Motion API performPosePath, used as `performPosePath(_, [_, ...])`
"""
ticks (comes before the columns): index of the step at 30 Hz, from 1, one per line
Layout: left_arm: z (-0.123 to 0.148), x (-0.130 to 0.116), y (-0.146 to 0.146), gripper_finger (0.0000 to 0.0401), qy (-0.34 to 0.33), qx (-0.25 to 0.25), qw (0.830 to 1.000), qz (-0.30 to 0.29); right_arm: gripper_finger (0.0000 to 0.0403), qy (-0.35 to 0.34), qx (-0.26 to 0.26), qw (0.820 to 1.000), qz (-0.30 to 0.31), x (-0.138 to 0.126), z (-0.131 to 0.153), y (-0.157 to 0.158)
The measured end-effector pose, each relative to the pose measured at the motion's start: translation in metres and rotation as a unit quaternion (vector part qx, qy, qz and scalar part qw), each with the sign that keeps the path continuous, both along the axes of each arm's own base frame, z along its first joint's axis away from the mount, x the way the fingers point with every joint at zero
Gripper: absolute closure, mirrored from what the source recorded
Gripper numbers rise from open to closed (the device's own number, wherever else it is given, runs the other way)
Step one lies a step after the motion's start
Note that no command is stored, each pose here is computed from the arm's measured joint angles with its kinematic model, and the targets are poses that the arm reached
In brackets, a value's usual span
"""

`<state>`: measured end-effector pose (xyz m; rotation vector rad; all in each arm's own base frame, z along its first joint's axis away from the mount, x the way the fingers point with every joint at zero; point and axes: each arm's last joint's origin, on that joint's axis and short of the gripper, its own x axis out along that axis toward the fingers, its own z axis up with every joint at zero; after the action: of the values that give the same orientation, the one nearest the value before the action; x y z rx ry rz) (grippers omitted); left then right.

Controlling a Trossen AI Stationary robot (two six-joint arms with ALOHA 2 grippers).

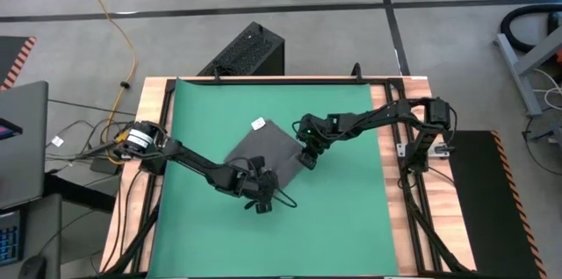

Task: Roll towel
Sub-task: Roll the gray towel

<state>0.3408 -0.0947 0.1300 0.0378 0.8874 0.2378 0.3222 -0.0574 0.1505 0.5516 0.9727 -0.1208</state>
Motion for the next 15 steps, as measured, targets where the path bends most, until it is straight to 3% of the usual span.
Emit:
performPosePath(8, [-0.002, -0.002, 0.0, 0.0401, 0.017, 0.001, 1.0, -0.011, 0.0145, -0.012, -0.011, 1.0, 0.019, -0.001, 0.01, -0.002])
performPosePath(15, [-0.007, -0.008, 0.0, 0.0401, 0.029, -0.01, 1.0, -0.002, 0.0134, -0.023, -0.079, 0.996, 0.042, -0.003, 0.049, -0.027])
